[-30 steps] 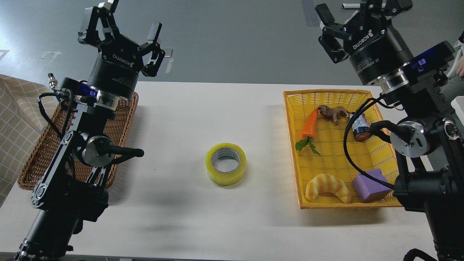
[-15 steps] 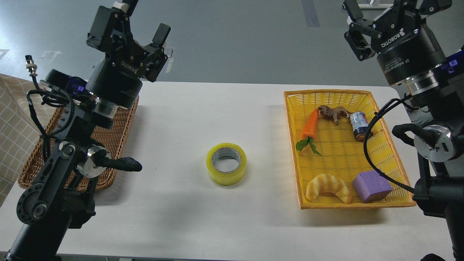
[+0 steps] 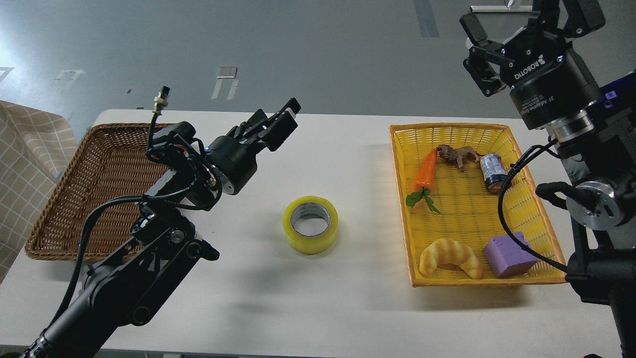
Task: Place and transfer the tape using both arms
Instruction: 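Reach the left gripper toward the tape roll on the table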
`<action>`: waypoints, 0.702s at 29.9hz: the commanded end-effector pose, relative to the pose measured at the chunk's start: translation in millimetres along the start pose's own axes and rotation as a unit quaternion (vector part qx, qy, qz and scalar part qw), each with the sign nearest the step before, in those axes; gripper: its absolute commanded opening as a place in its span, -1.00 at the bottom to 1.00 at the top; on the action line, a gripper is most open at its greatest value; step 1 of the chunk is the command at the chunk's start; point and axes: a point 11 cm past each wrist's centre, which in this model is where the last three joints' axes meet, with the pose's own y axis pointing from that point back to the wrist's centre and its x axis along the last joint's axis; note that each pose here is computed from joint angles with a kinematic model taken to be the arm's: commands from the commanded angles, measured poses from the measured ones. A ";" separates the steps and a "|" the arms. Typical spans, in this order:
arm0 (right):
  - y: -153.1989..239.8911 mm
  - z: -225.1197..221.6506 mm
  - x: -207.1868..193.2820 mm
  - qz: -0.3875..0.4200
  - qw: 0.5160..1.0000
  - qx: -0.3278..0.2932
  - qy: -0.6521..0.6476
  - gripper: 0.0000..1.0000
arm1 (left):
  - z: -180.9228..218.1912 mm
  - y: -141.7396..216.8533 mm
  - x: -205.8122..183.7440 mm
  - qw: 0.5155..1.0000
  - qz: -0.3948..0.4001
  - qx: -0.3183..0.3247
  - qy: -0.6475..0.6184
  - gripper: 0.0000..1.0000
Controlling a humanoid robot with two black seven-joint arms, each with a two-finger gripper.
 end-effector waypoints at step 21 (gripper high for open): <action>2.9 -1.9 8.2 0.010 1.000 0.000 0.005 1.00 | -65.0 15.2 -77.7 0.969 -0.177 0.036 -0.171 0.95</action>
